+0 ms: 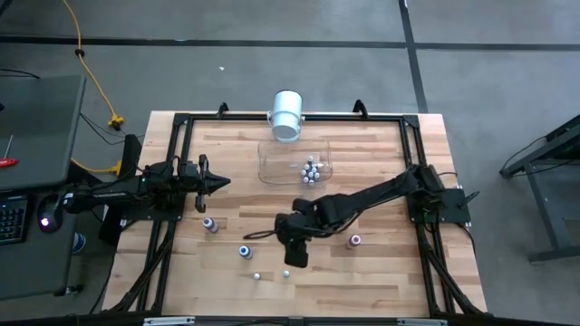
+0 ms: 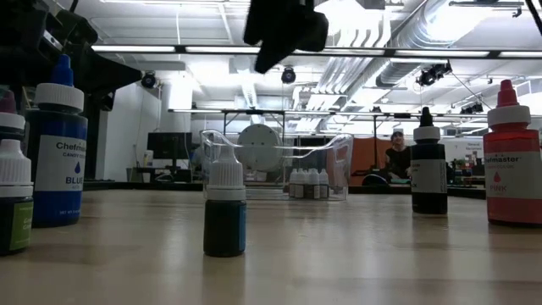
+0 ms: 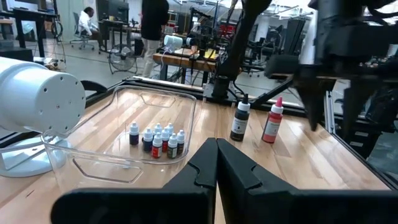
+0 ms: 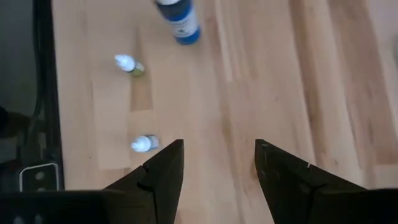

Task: Pick & Place food coloring
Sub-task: Put the small light blue food coloring bottle into the transparent bin

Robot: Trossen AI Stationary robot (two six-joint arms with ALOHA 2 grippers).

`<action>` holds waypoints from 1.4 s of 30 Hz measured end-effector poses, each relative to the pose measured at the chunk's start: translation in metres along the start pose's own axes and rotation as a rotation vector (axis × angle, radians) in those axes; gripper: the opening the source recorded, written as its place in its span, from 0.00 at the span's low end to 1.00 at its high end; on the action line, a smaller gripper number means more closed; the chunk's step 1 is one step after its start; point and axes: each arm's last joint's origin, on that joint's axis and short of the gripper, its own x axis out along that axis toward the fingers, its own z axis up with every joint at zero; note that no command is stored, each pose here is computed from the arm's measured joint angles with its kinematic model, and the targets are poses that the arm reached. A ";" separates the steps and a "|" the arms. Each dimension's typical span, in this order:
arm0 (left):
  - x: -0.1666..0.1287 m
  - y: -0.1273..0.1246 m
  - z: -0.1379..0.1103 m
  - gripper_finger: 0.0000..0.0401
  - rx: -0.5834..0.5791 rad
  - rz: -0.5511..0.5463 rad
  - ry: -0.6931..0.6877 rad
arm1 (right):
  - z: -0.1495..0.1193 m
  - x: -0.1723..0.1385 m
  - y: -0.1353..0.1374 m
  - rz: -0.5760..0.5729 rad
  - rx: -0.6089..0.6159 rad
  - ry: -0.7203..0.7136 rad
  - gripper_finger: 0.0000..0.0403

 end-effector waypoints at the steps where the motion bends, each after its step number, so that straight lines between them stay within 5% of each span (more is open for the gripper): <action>1: 0.000 0.000 0.000 0.00 0.000 0.000 0.000 | 0.002 0.001 0.004 0.001 -0.012 0.004 0.46; 14: 0.000 0.000 0.000 0.00 0.000 0.000 0.000 | 0.006 0.009 0.029 0.019 -0.086 0.011 0.46; 30: 0.000 0.000 0.000 0.00 0.000 0.000 0.000 | -0.031 0.007 0.055 -0.093 -0.216 0.141 0.46; 42: 0.000 0.000 0.000 0.00 0.000 0.000 0.000 | -0.061 0.060 0.070 0.007 -0.215 0.013 0.46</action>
